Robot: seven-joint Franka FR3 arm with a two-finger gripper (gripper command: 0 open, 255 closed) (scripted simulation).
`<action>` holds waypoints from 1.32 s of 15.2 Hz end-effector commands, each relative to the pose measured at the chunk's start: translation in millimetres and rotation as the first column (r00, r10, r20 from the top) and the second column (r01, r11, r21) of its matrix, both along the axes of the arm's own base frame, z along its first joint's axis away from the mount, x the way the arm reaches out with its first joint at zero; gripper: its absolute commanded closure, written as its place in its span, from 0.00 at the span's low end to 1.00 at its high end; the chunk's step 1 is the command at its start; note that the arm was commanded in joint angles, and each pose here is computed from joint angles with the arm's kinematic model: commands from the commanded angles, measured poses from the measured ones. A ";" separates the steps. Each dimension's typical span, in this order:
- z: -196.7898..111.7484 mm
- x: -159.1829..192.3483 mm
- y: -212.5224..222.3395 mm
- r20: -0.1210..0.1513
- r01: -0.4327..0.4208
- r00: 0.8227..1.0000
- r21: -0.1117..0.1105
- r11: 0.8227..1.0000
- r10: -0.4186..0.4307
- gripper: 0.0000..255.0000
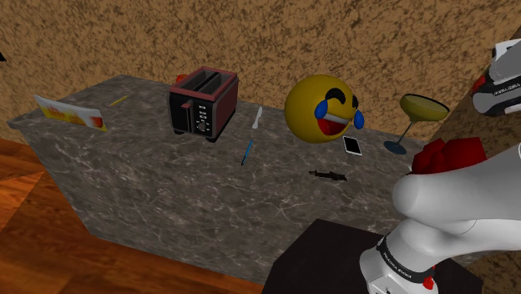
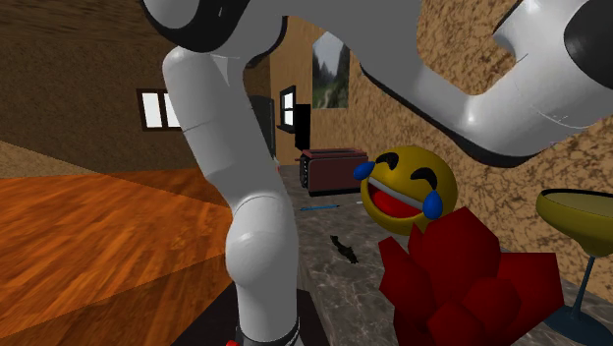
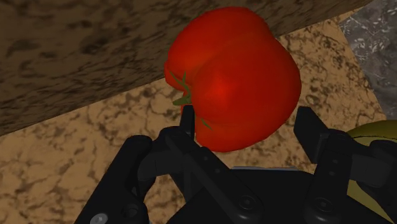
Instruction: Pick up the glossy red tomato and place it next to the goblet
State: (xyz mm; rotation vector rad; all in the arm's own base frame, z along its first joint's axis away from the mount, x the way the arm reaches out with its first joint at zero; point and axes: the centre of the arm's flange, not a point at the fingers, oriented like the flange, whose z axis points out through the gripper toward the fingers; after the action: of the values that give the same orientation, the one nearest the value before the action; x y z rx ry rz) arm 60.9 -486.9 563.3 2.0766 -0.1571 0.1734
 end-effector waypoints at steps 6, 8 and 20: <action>-35.9 -1.8 -0.8 0.000 -0.001 1.000 -0.001 1.000 0.001 1.00; -46.4 -1.8 -0.8 0.000 -0.001 1.000 -0.001 1.000 0.001 1.00; -109.8 -1.8 -0.8 0.000 -0.001 1.000 -0.001 1.000 0.001 1.00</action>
State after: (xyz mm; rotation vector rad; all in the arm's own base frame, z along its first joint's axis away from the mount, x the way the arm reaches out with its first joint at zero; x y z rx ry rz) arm 60.0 -487.2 460.5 2.0772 -0.1575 0.1743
